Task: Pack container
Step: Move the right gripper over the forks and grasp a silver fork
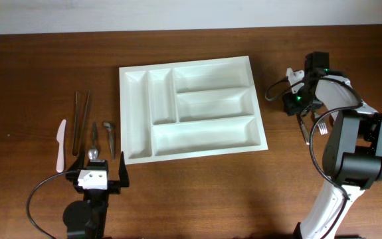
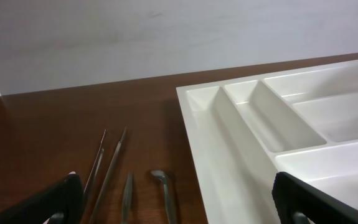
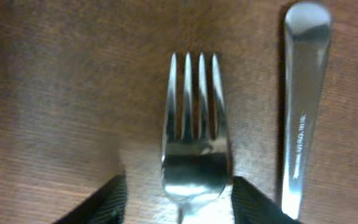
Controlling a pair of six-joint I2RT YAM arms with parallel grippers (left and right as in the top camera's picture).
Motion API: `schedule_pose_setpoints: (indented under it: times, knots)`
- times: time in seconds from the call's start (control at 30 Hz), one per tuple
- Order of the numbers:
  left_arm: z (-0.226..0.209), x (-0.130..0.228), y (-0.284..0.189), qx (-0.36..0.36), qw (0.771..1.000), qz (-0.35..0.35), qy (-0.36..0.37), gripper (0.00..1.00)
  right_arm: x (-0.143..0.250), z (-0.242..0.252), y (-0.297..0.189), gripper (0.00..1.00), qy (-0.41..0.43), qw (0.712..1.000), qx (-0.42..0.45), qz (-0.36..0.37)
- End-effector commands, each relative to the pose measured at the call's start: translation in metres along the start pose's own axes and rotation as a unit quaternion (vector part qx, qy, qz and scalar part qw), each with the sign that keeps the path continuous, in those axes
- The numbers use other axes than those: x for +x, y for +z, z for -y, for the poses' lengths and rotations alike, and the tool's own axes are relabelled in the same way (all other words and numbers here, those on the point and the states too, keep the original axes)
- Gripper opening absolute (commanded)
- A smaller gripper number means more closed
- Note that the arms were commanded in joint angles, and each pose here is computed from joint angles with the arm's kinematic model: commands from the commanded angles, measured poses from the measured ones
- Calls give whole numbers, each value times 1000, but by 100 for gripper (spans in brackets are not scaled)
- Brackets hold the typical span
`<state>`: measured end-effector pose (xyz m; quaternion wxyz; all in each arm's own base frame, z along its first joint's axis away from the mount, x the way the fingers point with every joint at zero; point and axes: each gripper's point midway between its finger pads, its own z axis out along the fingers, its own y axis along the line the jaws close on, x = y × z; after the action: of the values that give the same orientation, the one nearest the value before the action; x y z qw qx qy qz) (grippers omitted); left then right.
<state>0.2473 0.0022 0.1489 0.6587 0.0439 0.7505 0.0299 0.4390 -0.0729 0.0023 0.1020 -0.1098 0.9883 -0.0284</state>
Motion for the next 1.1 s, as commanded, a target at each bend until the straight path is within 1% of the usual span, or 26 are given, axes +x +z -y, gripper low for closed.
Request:
schedule_pose_setpoints:
  times: [0.0, 0.03, 0.07, 0.13, 0.27, 0.37, 0.47, 0.67, 0.7, 0.73, 0.77, 0.8, 0.83, 0.93, 1.07]
  knots:
    - [0, 2, 0, -3, 1000, 0, 9, 99, 2, 4, 11, 34, 3, 1000, 3, -8]
    - [0, 2, 0, -3, 1000, 1, 9, 99, 2, 5, 11, 27, 3, 1000, 3, -8]
    - [0, 2, 0, -3, 1000, 0, 9, 99, 1, 5, 11, 23, 4, 1000, 3, -6]
    - [0, 2, 0, -3, 1000, 1, 9, 99, -1, 6, 9, 21, 5, 1000, 4, -4]
    - [0, 2, 0, -3, 1000, 0, 9, 99, -1, 6, 9, 22, 8, 1000, 4, -3]
    - [0, 2, 0, -3, 1000, 1, 9, 99, -4, 5, 7, 16, 10, 1000, 1, 1]
    - [0, 2, 0, -3, 1000, 1, 9, 99, -11, 5, 3, 7, 17, 1000, -5, 11]
    - [0, 2, 0, -3, 1000, 1, 9, 99, -15, 6, 0, 5, 17, 1000, -5, 16]
    - [0, 2, 0, -3, 1000, 1, 9, 99, -15, 6, 0, 9, 17, 1000, -5, 16]
    - [0, 2, 0, -3, 1000, 0, 9, 99, -16, 6, 0, 33, 17, 1000, -4, 16]
    - [0, 2, 0, -3, 1000, 1, 9, 99, -16, 6, 0, 72, 17, 1000, -4, 17]
    - [0, 2, 0, -3, 1000, 0, 9, 99, -17, 7, -1, 97, 17, 1000, -4, 18]
    - [0, 2, 0, -3, 1000, 1, 9, 99, -19, 7, -2, 99, 17, 1000, -3, 20]
    - [0, 2, 0, -3, 1000, 0, 9, 99, -27, 5, -7, 99, 15, 999, -11, 33]
    - [0, 2, 0, -3, 1000, 1, 9, 99, -48, 6, -17, 99, 16, 997, -19, 68]
